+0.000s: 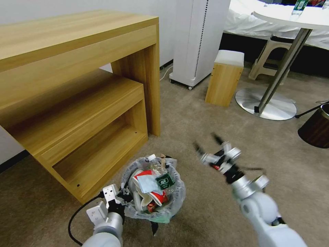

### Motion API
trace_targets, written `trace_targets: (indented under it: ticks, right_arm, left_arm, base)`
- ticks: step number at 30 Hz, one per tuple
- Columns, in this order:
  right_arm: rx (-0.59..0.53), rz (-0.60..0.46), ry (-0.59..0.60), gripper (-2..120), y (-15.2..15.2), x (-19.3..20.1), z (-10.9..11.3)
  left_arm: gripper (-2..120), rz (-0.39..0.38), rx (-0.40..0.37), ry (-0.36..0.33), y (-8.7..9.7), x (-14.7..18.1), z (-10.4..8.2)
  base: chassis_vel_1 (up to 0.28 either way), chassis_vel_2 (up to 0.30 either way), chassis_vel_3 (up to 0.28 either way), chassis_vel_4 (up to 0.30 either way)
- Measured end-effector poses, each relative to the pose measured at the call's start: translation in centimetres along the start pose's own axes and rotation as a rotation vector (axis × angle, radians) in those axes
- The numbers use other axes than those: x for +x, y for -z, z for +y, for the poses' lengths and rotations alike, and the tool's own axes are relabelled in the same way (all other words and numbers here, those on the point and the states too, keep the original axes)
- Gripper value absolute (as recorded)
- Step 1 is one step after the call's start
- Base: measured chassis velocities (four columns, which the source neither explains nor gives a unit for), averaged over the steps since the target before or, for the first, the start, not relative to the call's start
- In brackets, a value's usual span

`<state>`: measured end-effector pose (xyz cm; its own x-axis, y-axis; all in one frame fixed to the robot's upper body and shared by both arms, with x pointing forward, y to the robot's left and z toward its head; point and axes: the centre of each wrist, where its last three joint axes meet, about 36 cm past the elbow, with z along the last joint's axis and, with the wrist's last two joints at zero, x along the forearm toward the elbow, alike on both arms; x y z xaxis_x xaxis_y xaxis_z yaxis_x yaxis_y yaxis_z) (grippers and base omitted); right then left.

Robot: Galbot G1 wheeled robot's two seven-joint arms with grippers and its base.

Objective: Pick up the trash bin and place the garbage on the floor into it.

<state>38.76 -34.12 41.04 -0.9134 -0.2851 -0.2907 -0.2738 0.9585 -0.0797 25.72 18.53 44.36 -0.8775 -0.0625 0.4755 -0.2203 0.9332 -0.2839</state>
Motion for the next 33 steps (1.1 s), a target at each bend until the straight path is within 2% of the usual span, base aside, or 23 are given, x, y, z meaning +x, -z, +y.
trace_targets:
  ticks: [2, 3, 6, 9, 17, 27, 33]
  right_arm:
    - [0.056, -0.014, -0.135, 100, 0.5, 1.4, -2.2]
    - [0.056, -0.014, -0.135, 100, 0.5, 1.4, -2.2]
    - [0.091, -0.007, -0.27, 100, 0.9, 3.9, -4.1]
    - [0.108, -0.005, -0.32, 100, 0.7, 5.6, -4.9]
    - [0.128, -0.015, -0.357, 100, -0.2, 7.7, -5.6]
    - [0.111, -0.03, -0.327, 100, -0.6, 7.4, -5.0]
    - [0.091, -0.052, -0.312, 100, -0.7, 7.4, -5.0]
  left_arm:
    - [1, -0.014, -0.018, 0.009, 0.2, 0.0, 0.3]
    - [1, -0.014, -0.018, 0.009, 0.2, 0.0, 0.3]
    - [1, -0.031, -0.032, 0.012, 0.6, 0.0, 0.3]
    - [1, -0.05, -0.051, 0.023, 0.9, -0.1, 0.5]
    - [1, -0.086, -0.066, 0.038, 1.9, -0.3, 1.2]
    - [1, -0.104, -0.051, 0.051, 1.8, 0.0, 2.1]
    - [1, -0.109, -0.045, 0.047, 1.7, 0.3, 1.9]
  base:
    - [0.0, 0.0, 0.0, 0.0]
    - [0.0, 0.0, 0.0, 0.0]
    - [0.0, 0.0, 0.0, 0.0]
    - [0.0, 0.0, 0.0, 0.0]
    - [0.0, 0.0, 0.0, 0.0]
    - [0.0, 0.0, 0.0, 0.0]
    - [0.0, 0.0, 0.0, 0.0]
